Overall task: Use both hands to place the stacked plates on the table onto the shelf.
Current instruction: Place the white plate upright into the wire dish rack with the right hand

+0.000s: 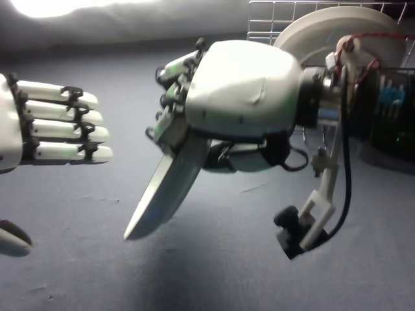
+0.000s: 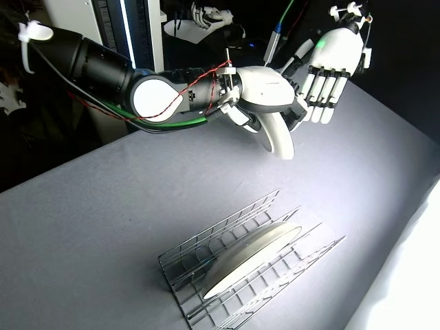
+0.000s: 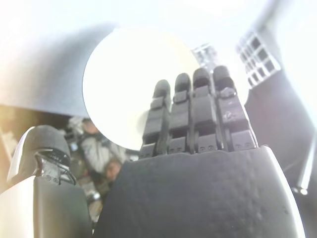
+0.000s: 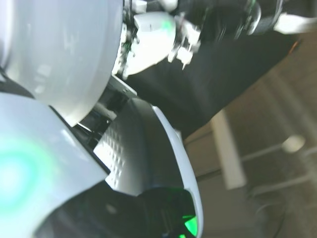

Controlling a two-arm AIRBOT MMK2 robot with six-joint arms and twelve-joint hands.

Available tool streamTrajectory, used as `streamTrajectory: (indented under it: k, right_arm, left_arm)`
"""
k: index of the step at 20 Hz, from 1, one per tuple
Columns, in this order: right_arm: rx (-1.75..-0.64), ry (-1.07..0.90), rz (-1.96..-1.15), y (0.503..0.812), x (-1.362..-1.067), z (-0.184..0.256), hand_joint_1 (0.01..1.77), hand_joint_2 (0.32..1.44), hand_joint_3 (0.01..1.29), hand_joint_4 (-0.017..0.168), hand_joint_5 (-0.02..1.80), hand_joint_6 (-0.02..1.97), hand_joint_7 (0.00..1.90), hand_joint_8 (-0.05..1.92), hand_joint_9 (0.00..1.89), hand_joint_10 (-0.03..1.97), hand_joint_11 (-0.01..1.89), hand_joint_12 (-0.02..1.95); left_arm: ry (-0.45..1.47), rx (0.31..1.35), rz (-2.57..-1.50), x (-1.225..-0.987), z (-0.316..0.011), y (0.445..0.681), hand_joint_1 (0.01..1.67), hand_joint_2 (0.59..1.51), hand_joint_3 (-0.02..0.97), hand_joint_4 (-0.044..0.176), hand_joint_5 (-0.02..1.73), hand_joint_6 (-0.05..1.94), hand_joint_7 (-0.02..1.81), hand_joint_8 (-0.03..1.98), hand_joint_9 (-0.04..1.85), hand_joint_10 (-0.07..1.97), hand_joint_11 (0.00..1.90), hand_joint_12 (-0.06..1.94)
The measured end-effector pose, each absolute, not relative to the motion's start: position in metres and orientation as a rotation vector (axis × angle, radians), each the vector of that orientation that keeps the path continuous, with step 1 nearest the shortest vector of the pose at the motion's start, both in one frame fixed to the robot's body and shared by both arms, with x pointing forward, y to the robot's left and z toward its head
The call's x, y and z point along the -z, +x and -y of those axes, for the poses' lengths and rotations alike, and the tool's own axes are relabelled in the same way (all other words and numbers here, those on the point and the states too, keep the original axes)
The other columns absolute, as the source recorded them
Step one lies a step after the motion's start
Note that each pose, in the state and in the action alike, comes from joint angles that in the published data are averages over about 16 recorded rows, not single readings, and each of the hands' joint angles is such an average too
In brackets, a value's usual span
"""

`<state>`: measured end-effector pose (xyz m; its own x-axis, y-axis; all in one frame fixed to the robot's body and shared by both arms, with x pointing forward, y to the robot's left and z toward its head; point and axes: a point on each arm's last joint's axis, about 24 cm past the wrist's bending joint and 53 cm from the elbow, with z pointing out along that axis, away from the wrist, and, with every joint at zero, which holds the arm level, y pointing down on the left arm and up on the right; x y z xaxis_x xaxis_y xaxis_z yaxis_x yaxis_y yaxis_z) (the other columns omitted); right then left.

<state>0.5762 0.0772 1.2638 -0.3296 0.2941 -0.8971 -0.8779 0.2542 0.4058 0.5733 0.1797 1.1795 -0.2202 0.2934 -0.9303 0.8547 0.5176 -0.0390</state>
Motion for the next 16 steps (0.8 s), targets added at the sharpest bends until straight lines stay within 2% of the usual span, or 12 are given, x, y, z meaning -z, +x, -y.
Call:
streamTrajectory:
  k: [9,16]
  right_arm:
    - [-1.482,-0.268,-1.47,0.603,-1.294,-0.048,1.35,1.0,0.01,-0.002,0.95,0.94,1.06,0.84,0.89,1.18,0.53,1.45]
    - [-1.564,-0.07,-1.477,0.619,-1.313,-0.028,1.35,1.0,0.01,-0.001,0.95,0.95,1.07,0.83,0.9,1.17,0.55,1.43]
  left_arm:
    - [0.972,0.553,-1.791,-1.174,-0.202,0.582,0.02,1.051,0.014,-0.003,0.14,0.01,0.15,0.0,0.13,0.01,0.05,0.17]
    - [0.984,0.492,-1.799,-1.171,-0.208,0.583,0.01,1.051,0.013,-0.003,0.13,0.01,0.14,0.0,0.13,0.01,0.05,0.17]
